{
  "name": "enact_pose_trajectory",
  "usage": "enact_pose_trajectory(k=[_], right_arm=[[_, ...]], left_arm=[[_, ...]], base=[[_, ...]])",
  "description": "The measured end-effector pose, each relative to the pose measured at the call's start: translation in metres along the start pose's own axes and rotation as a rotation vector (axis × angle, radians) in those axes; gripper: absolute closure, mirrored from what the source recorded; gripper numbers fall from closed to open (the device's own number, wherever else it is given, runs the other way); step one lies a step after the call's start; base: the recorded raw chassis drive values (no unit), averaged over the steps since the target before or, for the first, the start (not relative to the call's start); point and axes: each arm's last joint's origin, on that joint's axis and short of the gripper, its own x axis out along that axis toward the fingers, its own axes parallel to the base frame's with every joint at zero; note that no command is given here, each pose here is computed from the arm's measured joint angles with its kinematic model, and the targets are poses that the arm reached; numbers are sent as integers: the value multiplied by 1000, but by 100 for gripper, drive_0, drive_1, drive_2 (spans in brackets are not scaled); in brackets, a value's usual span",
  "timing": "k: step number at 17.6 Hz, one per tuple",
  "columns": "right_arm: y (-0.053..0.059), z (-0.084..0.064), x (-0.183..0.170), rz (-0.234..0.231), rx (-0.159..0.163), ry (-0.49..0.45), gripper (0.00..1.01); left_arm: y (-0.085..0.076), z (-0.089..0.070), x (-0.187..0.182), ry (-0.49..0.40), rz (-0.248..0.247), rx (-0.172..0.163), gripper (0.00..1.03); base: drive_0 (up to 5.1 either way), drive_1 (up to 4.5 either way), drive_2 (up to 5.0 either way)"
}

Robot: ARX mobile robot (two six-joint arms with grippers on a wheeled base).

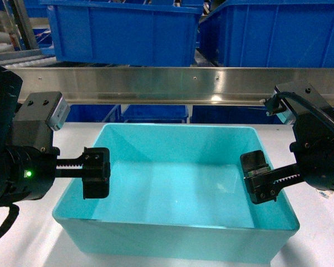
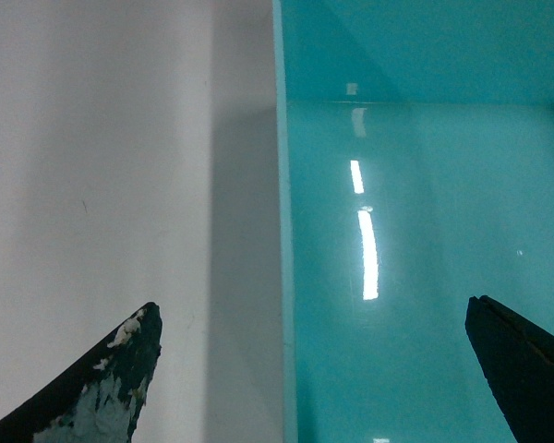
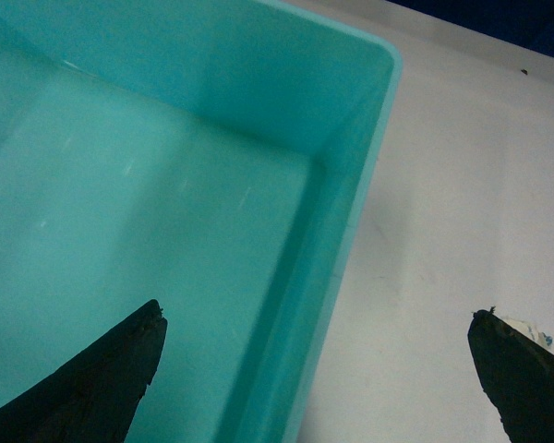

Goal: Organize blue bins on left shelf correctly

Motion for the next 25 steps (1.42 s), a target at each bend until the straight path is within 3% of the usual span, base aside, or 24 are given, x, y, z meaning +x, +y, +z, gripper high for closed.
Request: enact_pose_trajectory(k=[3, 6, 7, 8, 9, 17, 19, 22, 23, 25], right_arm=[[-1, -9, 7, 14, -5, 41, 3], [2, -24, 11, 39, 10, 90, 3], [2, -29, 13, 39, 23, 93, 3], [2, -31, 16, 21, 45, 92, 3], [2, -32, 18, 15, 50, 92, 3], [3, -41, 21, 10, 23, 108, 3], [3, -41, 21, 10, 22, 108, 15], [3, -41, 21, 10, 22, 108, 35], [3, -41, 21, 10, 22, 108, 54], [3, -41, 21, 10, 22, 108, 72]], left_arm=[[-1, -6, 7, 4, 25, 6, 5], [-2, -14, 14, 28, 38, 13, 5], [-4, -15, 16, 31, 34, 17, 5], [-14, -18, 21, 64, -6, 29, 5], [-18, -17, 21, 66, -14, 22, 5], [-20, -25, 24, 98, 25, 13, 6], [-20, -25, 24, 96, 25, 11, 23], [-20, -25, 24, 95, 25, 10, 41], [-20, -25, 24, 94, 29, 10, 59], [-20, -26, 24, 99, 32, 11, 77]], base=[[0, 0, 0], [0, 0, 0], [0, 0, 0], [0, 0, 0], [0, 0, 0], [0, 0, 0], [0, 0, 0], [0, 0, 0], [0, 0, 0], [0, 0, 0]])
